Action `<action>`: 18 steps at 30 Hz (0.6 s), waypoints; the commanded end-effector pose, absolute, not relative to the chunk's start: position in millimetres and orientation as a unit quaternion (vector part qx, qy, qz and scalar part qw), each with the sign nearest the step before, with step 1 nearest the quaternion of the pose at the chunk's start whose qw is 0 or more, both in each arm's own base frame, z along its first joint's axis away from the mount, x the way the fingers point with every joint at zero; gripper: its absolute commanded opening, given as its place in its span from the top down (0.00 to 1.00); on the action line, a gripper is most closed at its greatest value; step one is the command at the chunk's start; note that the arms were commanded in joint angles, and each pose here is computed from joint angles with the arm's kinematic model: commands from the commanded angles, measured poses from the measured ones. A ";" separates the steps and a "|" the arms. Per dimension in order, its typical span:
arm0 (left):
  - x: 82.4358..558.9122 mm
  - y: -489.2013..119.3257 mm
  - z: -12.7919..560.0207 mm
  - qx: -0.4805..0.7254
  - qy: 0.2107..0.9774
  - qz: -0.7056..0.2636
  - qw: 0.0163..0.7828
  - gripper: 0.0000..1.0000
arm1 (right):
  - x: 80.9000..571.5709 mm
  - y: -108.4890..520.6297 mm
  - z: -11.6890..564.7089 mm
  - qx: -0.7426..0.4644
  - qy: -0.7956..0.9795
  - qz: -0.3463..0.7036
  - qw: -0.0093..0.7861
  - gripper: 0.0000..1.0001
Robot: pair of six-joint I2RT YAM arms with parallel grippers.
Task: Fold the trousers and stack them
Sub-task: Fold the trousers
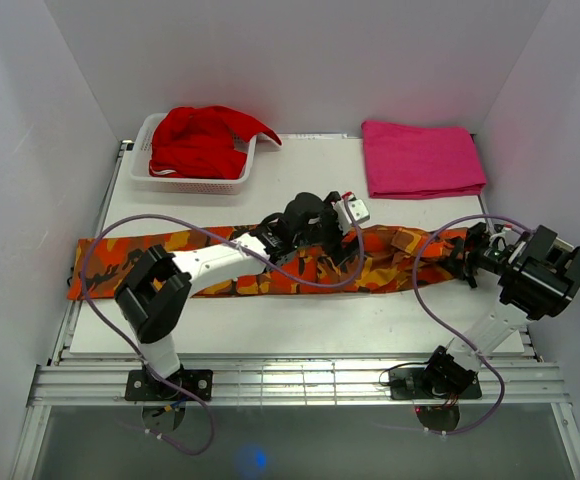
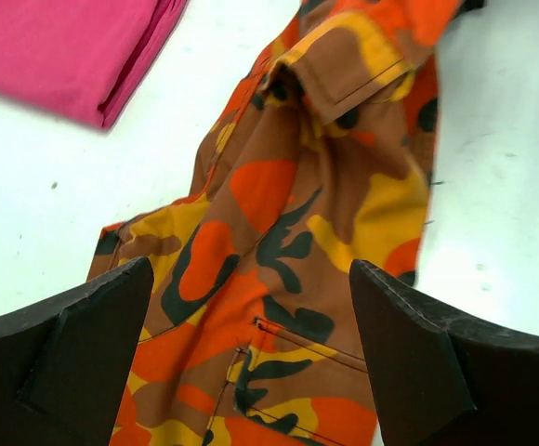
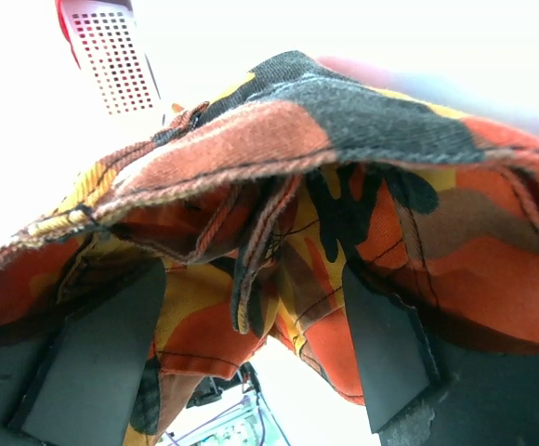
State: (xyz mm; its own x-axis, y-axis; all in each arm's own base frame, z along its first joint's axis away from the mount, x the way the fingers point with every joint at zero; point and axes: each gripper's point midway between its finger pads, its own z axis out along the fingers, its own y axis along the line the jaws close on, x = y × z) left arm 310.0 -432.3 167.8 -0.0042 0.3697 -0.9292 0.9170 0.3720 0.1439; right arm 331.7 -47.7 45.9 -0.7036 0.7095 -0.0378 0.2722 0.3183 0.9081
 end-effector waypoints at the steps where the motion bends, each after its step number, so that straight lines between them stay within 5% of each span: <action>1: 267.8 -427.7 187.7 0.536 0.627 -0.309 0.473 0.02 | 300.4 -42.1 12.1 0.360 0.793 0.464 0.162 0.16; 6: 298.6 -458.1 211.8 0.535 0.586 -0.305 0.527 0.07 | 292.6 -36.9 11.1 0.362 0.793 0.461 0.170 0.22; 18: 270.4 -559.1 205.0 0.647 0.380 -0.313 0.583 0.02 | 290.4 -27.9 12.8 0.378 0.771 0.482 0.171 0.24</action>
